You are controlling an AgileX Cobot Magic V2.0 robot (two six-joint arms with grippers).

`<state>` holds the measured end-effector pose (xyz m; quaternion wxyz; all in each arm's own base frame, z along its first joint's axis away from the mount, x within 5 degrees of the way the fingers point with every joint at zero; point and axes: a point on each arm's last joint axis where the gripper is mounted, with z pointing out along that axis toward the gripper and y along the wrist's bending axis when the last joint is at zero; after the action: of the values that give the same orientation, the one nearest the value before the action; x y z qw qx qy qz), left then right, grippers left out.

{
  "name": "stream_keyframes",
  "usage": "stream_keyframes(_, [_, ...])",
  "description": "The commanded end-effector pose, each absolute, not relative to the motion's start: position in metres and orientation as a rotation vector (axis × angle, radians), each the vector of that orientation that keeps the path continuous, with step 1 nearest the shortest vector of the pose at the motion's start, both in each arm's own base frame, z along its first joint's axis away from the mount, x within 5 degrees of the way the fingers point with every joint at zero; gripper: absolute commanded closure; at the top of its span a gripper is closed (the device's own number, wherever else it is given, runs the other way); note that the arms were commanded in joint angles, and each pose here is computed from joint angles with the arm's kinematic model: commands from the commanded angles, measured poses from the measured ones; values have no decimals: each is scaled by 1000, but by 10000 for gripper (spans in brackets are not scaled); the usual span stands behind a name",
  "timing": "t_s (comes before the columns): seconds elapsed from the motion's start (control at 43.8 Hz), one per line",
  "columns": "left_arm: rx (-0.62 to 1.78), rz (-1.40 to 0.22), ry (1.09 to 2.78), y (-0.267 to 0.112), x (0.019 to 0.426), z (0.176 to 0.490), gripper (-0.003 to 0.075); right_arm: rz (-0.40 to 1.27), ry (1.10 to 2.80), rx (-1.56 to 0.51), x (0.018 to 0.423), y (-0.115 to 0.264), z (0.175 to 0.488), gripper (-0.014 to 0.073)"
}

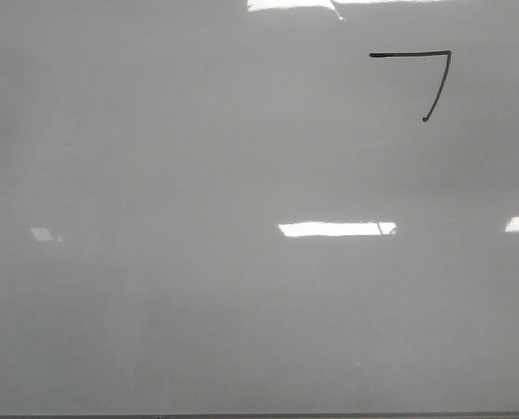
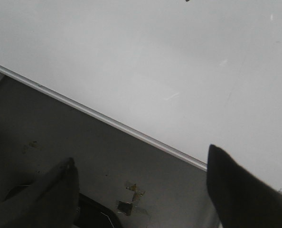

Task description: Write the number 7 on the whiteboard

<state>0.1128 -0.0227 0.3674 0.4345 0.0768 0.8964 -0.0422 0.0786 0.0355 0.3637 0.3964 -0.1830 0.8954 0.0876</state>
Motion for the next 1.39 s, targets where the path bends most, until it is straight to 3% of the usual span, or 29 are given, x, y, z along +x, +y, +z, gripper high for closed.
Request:
stream_keyframes(0.0, [190, -131, 2119, -22, 106, 385, 384, 221, 2175, -433, 81, 34, 378, 25])
stream_keyframes(0.137, [189, -131, 2115, -22, 105, 385, 386, 223, 2167, -432, 81, 35, 378, 32])
stream_keyframes(0.206, [189, -132, 2113, -22, 105, 385, 398, 223, 2164, -431, 82, 35, 379, 94])
stream_keyframes(0.434, [191, -130, 2125, -22, 106, 381, 562, 226, 2153, -429, 82, 35, 379, 498])
stream_keyframes(0.571, [190, -131, 2119, -23, 106, 381, 675, 226, 2152, -429, 82, 35, 380, 671])
stream_keyframes(0.685, [190, -131, 2117, -23, 107, 381, 740, 227, 2147, -428, 82, 35, 380, 663])
stream_keyframes(1.37, [187, -136, 2077, -23, 108, 385, 741, 231, 2130, -425, 83, 36, 381, 663])
